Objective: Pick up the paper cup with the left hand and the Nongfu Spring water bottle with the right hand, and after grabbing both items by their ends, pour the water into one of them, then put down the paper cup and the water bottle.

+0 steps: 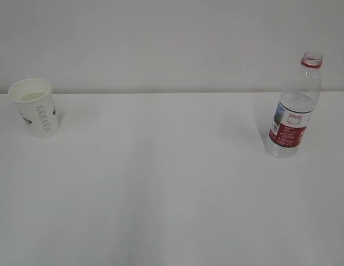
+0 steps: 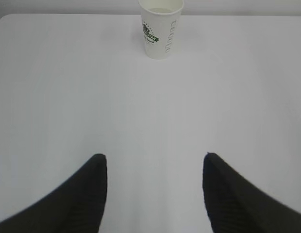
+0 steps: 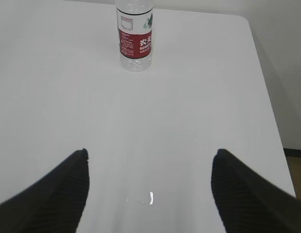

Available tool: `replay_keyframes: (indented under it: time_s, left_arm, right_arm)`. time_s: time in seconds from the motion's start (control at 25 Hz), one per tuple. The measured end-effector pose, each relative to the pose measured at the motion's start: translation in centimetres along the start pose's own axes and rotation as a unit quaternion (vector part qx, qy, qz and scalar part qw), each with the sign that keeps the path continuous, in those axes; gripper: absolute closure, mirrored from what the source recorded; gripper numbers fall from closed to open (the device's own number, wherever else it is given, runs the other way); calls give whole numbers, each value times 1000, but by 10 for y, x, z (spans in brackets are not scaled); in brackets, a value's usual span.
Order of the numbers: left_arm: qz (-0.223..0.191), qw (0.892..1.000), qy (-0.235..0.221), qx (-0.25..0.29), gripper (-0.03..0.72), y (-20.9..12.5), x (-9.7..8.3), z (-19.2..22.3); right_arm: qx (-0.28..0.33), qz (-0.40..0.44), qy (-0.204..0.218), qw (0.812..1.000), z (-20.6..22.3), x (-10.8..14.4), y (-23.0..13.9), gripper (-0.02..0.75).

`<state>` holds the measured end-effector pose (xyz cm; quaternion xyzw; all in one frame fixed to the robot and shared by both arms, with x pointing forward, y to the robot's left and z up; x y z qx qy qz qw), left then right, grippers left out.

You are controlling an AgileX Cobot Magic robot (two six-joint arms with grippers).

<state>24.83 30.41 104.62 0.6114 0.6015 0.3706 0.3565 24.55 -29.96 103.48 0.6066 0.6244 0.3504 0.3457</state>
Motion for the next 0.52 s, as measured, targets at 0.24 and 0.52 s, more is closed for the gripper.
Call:
replay_keyframes:
  time_s: [0.24,0.52]
  left_arm:
    - [0,1000,0,0,238,0,0,0]
    - [0,1000,0,0,238,0,0,0]
  right_arm:
    - [0,-1,-2,1000,0,0,0,149]
    - [0,-1,-2,1000,0,0,0,150]
Point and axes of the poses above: a point on each arm's last joint axis where the gripper is mounted, z pointing out along that axis toward the gripper, x along the wrist's bending axis when the last joint is at zero, y = z × x, the point moved 2 cm from there along z, pointing out along that axis toward the gripper, and after that the axes turned 5 degrees about z, right-handed, at the moved point
